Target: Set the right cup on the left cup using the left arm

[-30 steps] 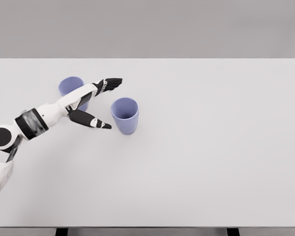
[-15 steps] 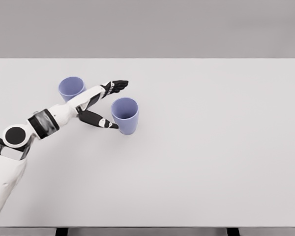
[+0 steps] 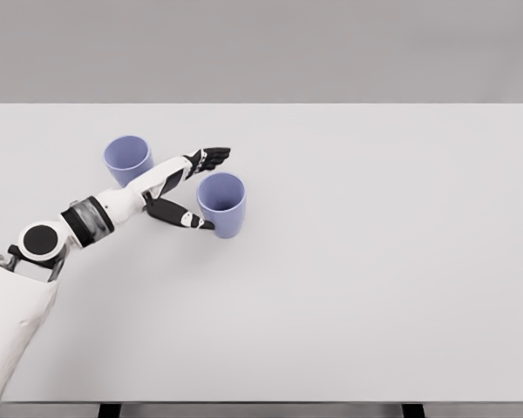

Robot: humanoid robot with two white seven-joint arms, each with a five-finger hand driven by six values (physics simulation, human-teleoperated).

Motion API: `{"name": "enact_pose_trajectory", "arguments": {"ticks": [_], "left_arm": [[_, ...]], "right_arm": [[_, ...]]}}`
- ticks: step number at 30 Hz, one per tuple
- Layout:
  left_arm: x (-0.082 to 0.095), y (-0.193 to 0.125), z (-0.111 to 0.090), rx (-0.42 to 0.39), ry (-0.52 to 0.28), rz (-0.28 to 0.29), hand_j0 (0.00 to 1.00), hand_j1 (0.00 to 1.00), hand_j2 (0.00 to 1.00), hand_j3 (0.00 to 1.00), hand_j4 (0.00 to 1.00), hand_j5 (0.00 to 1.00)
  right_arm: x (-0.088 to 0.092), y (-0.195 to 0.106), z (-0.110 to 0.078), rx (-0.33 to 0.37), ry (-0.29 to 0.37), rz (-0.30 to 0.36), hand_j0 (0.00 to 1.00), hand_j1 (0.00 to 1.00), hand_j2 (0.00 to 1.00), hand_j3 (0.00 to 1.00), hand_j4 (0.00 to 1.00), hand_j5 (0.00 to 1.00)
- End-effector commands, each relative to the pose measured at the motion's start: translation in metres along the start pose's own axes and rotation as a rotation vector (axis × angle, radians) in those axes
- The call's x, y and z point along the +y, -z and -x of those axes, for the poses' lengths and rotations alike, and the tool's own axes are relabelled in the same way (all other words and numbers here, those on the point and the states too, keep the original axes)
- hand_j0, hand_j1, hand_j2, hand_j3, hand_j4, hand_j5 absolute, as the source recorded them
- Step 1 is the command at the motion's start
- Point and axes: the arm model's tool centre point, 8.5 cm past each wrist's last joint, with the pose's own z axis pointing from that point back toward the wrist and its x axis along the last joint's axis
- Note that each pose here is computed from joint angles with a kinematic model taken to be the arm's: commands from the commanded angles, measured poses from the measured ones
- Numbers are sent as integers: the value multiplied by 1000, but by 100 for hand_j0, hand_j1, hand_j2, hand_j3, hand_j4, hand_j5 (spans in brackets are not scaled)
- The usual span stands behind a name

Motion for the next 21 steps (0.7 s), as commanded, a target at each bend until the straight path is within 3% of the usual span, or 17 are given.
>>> {"name": "enact_pose_trajectory", "arguments": {"ticks": [1,21], "left_arm": [[-1,0,3,4,-12,0,100,100,100,100,100,100],[-5,9,1,-7,-20,12,100,100,100,100,100,100]], "right_arm": [[0,0,0,-1,1,0,100,100,100,100,100,100],[0,0,0,-1,1,0,100,100,100,100,100,100]]}}
